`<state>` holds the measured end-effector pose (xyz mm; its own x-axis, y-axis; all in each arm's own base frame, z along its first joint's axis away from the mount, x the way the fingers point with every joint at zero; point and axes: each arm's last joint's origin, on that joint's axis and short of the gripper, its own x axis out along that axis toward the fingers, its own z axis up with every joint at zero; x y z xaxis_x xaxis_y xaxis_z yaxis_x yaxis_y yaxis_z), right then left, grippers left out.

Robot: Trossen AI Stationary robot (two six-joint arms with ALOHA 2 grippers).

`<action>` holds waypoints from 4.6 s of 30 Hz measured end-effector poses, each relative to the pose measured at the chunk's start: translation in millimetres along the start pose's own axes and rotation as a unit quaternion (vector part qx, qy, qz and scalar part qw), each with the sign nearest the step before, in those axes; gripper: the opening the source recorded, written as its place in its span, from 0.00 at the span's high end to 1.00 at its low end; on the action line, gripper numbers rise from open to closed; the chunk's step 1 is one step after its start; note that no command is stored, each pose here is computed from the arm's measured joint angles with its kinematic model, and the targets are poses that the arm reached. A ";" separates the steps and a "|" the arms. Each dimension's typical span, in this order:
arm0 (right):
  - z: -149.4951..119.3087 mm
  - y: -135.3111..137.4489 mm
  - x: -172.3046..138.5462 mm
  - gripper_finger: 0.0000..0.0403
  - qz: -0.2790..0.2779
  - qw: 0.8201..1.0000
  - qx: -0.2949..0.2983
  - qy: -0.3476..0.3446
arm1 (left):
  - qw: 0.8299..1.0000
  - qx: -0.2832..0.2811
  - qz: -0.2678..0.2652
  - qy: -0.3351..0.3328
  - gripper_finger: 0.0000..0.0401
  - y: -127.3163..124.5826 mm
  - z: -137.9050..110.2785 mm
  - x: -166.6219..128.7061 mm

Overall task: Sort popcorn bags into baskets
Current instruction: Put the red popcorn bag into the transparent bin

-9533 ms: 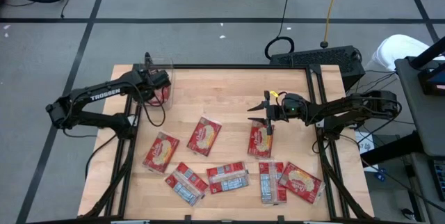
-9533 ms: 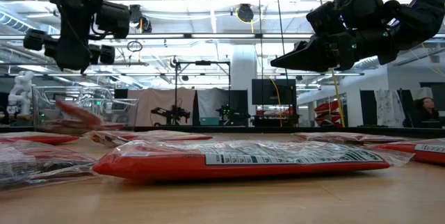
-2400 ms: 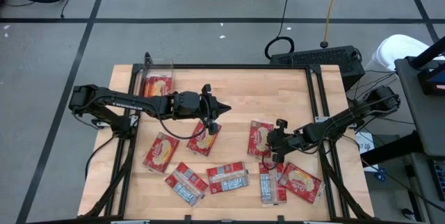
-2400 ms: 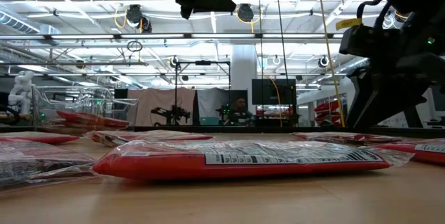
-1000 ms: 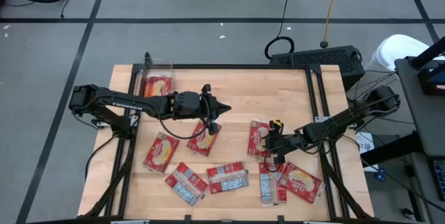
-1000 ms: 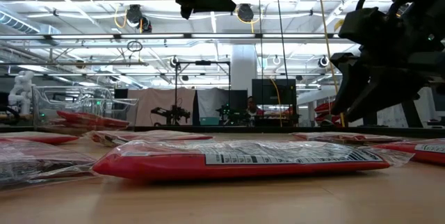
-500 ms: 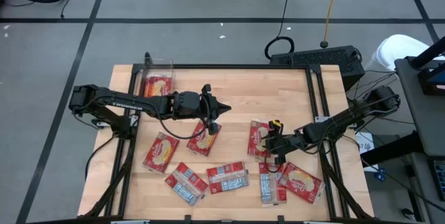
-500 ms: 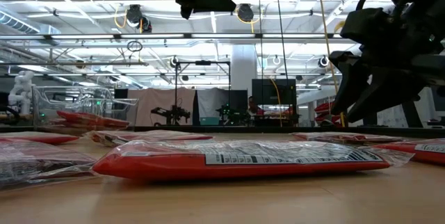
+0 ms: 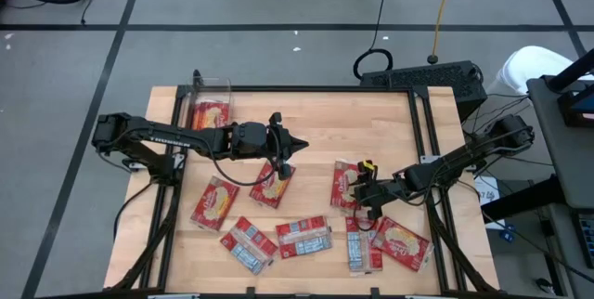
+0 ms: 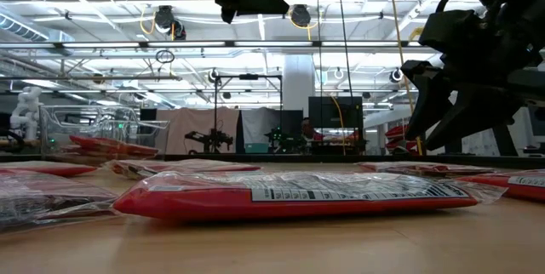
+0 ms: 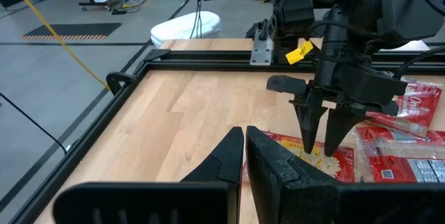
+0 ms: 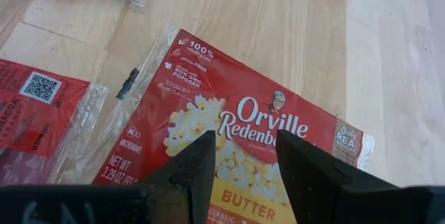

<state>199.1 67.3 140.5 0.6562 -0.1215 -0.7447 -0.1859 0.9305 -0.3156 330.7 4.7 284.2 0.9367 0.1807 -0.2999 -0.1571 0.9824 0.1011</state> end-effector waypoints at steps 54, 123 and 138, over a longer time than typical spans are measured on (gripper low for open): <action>-29.7 4.1 -12.9 0.37 0.038 0.985 -0.167 0.024 | 1.000 0.000 0.000 0.000 0.94 0.0 0.2 0.0; -4.0 -74.4 0.7 0.51 0.040 0.988 0.116 0.088 | 0.989 -0.124 0.015 0.084 0.94 -51.0 -17.0 -15.7; -35.6 -76.7 37.2 0.46 0.067 0.977 0.157 0.128 | 0.990 -0.113 0.030 0.079 0.94 -56.7 -17.0 -18.0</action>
<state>211.8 -20.9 116.1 0.4288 -0.0367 -0.9027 0.0033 0.9992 -0.0391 317.4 -53.4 267.8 0.8660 0.2272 -0.4454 -0.2940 0.9519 -0.0861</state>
